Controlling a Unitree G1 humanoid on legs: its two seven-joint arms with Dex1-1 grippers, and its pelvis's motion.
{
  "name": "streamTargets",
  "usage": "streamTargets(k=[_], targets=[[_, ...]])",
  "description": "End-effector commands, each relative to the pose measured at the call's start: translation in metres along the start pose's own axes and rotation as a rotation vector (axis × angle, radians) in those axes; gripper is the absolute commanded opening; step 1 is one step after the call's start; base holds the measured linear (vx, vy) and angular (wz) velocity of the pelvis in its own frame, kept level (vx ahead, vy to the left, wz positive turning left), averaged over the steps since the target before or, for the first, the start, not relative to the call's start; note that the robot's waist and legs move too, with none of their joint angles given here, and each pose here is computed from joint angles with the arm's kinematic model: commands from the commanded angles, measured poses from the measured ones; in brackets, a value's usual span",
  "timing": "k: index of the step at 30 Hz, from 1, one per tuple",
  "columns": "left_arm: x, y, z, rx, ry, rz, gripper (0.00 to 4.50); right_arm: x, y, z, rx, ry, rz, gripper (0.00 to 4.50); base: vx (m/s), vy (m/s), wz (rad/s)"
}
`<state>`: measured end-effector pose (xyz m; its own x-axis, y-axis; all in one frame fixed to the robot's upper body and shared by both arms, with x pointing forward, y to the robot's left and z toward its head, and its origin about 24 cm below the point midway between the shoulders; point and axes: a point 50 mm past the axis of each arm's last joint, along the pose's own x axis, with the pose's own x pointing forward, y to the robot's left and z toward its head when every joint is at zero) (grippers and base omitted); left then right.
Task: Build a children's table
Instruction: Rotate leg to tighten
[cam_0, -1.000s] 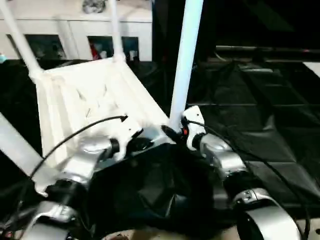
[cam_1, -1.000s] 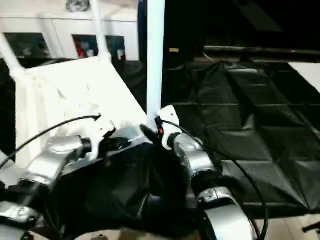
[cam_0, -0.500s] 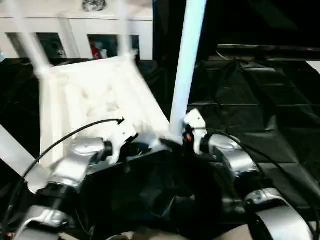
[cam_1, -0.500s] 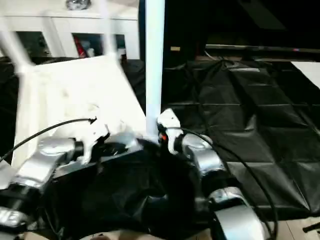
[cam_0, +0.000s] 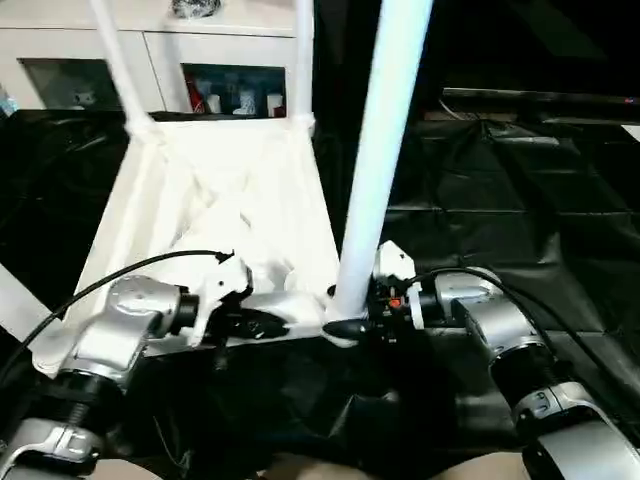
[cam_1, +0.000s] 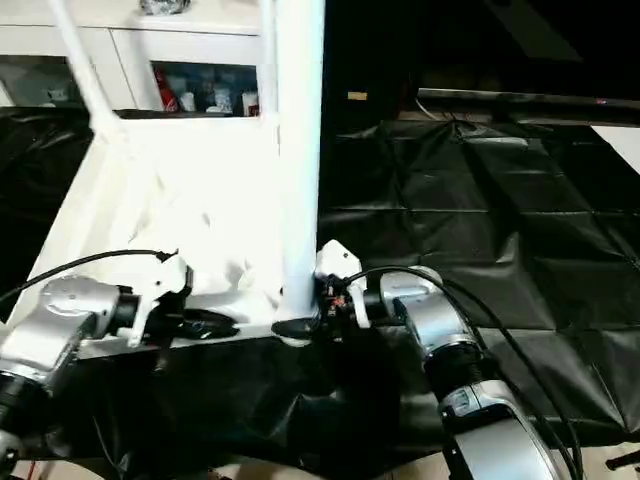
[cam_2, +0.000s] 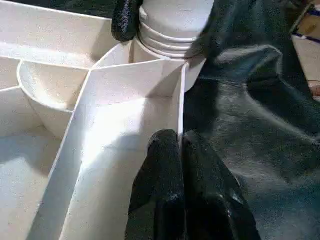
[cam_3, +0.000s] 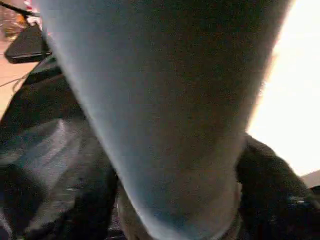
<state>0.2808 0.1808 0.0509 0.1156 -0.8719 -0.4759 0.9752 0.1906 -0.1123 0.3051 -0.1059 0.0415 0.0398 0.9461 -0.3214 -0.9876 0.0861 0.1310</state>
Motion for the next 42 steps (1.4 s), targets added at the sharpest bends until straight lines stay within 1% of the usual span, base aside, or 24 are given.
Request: streamTargets(k=[1,6,7,8,10,12,13,14,16,19,20,22,23,24,25,27,28,30,32,33,34,37,40,42], targets=[[0.007,-0.005,0.008,0.005,-0.061,-0.061,0.0,0.008,0.008,-0.002,0.014,-0.001,0.075,2.87,0.0,0.0,0.0],[0.012,-0.006,0.01,0.018,-0.073,-0.053,0.0,0.013,0.011,-0.004,0.03,-0.007,0.068,2.72,0.0,0.0,0.0],[0.015,-0.005,0.011,0.018,-0.086,-0.036,0.0,0.017,0.009,-0.005,0.044,-0.015,0.03,2.68,0.0,0.0,0.0],[0.02,0.0,0.014,0.017,-0.096,0.018,0.0,0.023,0.005,-0.006,0.067,-0.03,-0.054,2.68,0.0,0.0,0.0],[0.024,0.003,0.015,0.017,-0.098,0.059,0.0,0.027,0.003,-0.007,0.079,-0.039,-0.108,2.68,0.0,0.0,0.0],[0.036,0.014,0.022,-0.002,-0.108,0.198,0.0,0.04,-0.008,-0.01,0.141,-0.042,-0.322,2.67,0.0,0.0,0.0],[0.036,0.014,0.022,-0.003,-0.108,0.201,0.0,0.041,-0.008,-0.011,0.142,-0.042,-0.326,2.67,0.0,0.0,0.0],[0.044,0.018,0.029,-0.01,-0.129,0.242,0.0,0.048,-0.011,-0.011,0.182,-0.057,-0.406,2.67,0.0,0.0,0.0],[0.054,0.021,0.036,-0.003,-0.132,0.287,0.0,0.059,-0.013,-0.009,0.218,-0.072,-0.477,2.67,0.0,0.0,0.0],[0.063,0.022,0.043,-0.003,-0.139,0.315,0.0,0.07,-0.014,-0.005,0.241,-0.084,-0.541,2.67,0.0,0.0,0.0],[0.065,0.022,0.043,-0.003,-0.141,0.318,0.0,0.071,-0.014,-0.004,0.239,-0.086,-0.546,2.67,0.0,0.0,0.0],[0.076,0.02,0.051,0.002,-0.16,0.322,0.0,0.084,-0.013,0.004,0.201,-0.107,-0.57,2.67,0.0,0.0,0.0],[0.076,0.02,0.051,0.002,-0.16,0.322,0.0,0.084,-0.013,0.004,0.201,-0.107,-0.57,2.67,0.0,0.0,0.0],[0.08,0.018,0.053,0.008,-0.167,0.313,0.0,0.088,-0.01,0.008,0.206,-0.148,-0.511,3.02,0.0,0.0,0.0],[0.08,0.018,0.053,0.014,-0.167,0.304,0.0,0.088,-0.008,0.009,0.199,-0.16,-0.481,3.02,0.0,0.0,0.0],[0.08,0.017,0.053,0.018,-0.167,0.298,0.0,0.087,-0.007,0.01,0.192,-0.164,-0.465,3.38,0.0,0.0,0.0],[0.078,0.016,0.052,0.023,-0.167,0.287,0.0,0.085,-0.007,0.01,0.186,-0.163,-0.442,3.45,0.0,0.0,0.0],[0.071,0.014,0.047,0.031,-0.159,0.253,0.0,0.077,-0.006,0.008,0.164,-0.159,-0.387,3.76,0.0,0.0,0.0],[0.07,0.013,0.046,0.032,-0.156,0.247,0.0,0.075,-0.006,0.008,0.155,-0.156,-0.382,3.83,0.0,0.0,0.0],[0.066,0.013,0.043,0.03,-0.149,0.243,0.0,0.071,-0.006,0.007,0.142,-0.147,-0.359,3.89,0.0,0.0,0.0],[0.06,0.012,0.038,0.041,-0.138,0.217,0.0,0.061,-0.005,0.004,0.113,-0.126,-0.299,3.89,0.0,0.0,0.0],[0.056,0.01,0.035,0.045,-0.132,0.197,0.0,0.055,-0.003,0.002,0.092,-0.119,-0.248,3.89,0.0,0.0,0.0],[0.045,0.008,0.028,0.065,-0.108,0.15,0.0,0.038,0.001,0.0,0.067,-0.105,-0.137,3.89,0.0,0.0,0.0],[0.042,0.008,0.026,0.076,-0.095,0.142,0.0,0.033,0.002,-0.001,0.056,-0.096,-0.111,3.89,0.0,0.0,0.0]])
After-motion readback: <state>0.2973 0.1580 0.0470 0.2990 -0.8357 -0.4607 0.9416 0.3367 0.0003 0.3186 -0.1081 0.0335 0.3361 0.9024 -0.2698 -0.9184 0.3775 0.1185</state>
